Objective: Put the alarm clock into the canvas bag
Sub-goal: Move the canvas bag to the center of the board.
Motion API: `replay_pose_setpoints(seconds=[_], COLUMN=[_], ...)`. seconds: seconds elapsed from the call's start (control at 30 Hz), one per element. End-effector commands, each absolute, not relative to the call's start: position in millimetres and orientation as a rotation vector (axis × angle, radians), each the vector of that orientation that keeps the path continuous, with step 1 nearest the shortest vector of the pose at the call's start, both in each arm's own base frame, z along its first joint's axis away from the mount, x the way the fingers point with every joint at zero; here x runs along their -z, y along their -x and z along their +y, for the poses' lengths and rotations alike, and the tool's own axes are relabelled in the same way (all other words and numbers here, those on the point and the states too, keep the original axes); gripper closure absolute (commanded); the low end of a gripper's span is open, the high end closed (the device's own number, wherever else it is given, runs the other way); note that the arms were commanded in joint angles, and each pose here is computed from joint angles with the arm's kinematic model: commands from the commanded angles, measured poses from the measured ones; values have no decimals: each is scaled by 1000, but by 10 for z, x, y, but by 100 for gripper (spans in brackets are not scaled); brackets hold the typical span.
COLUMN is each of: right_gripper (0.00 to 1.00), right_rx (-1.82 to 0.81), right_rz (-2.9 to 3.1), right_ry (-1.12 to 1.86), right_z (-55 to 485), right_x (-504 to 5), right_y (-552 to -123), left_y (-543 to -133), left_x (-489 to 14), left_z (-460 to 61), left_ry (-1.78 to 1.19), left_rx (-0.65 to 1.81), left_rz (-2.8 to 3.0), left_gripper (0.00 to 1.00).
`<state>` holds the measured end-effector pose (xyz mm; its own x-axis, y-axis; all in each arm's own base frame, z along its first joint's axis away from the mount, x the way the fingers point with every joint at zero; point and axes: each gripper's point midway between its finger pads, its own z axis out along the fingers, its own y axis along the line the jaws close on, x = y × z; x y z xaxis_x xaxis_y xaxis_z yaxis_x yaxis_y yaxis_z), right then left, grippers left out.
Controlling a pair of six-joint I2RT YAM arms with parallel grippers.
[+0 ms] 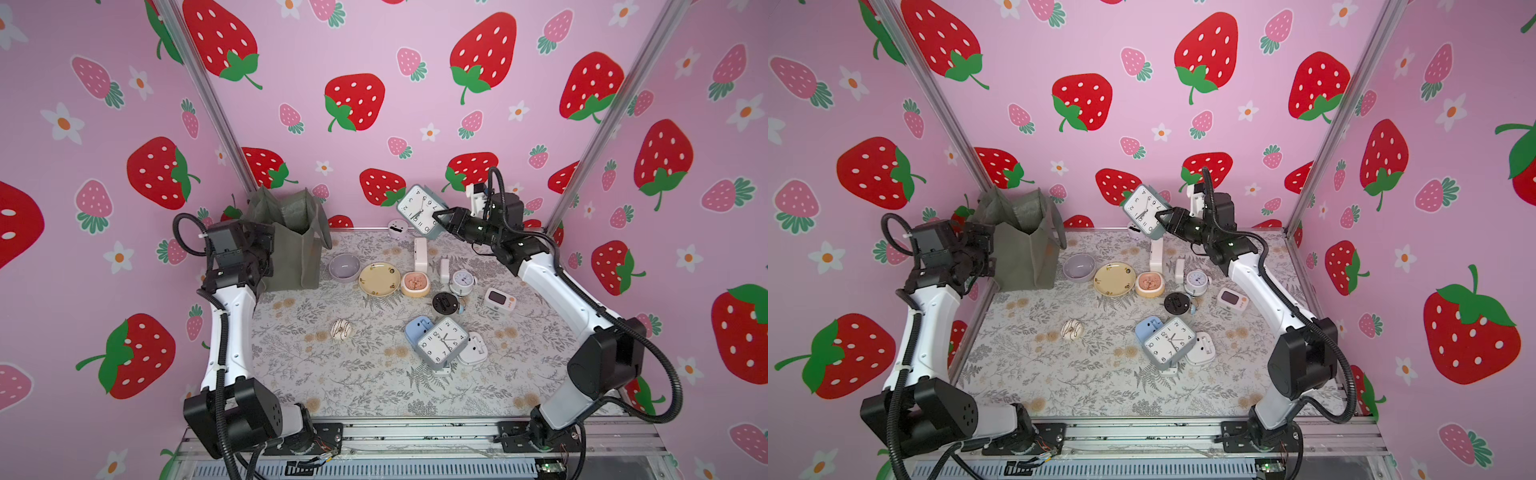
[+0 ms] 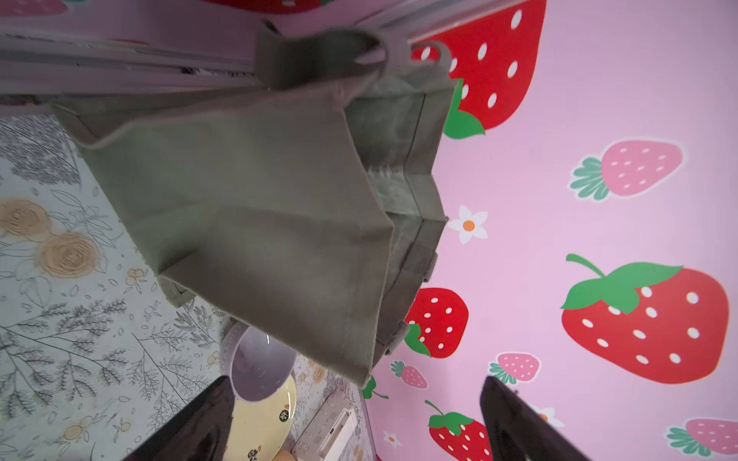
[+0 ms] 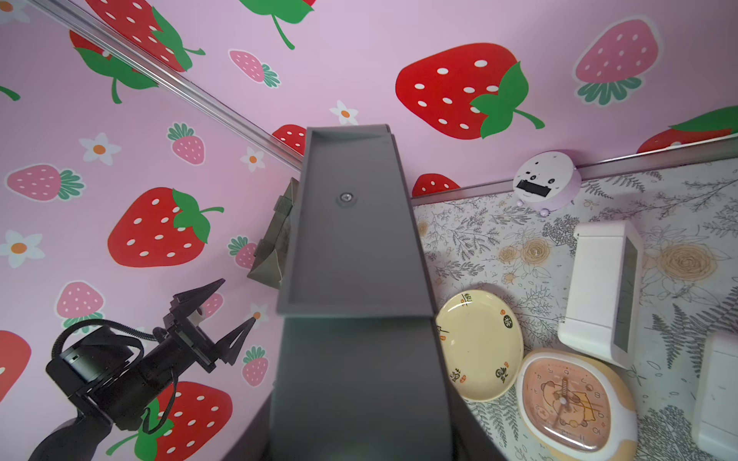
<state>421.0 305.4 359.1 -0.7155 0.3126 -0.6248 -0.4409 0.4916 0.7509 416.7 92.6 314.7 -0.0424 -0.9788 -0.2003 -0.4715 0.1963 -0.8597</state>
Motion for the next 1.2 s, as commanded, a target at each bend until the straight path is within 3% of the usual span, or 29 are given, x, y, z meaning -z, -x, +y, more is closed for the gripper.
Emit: replay_pose_setpoints(seconds=[0.0,0.47,0.77,0.97,1.07,1.17], right_gripper=[75,76,78,79,79,80], right_rx=[-1322,-1293,-1300,-1294,-1290,-1286], right_rz=[1892,1888,1893,1873,1871,1867], right_ry=[186,147,142,150,151,154], right_z=[3083,2820,2774,2766,2763,2755], right_x=[-3887,-3879,-3828,-3908,-3913,-3919], right_y=[-4200,-4230,-4246,-4271,-4287,-4289], left_y=[-4284,-4618,-4872,-4769,-4723,-4719], left_x=[-3219,-2973,-2769,-2685,-2649,-2635], left_z=[972,938,860,919,934,921], left_ry=[1433,1500,1484,1470,1473,1461], left_rx=[712,534,552,454,451,477], left_rz=[1602,1842,1964,2050,2056,2068], left_gripper=[3,23,33,54,56,68])
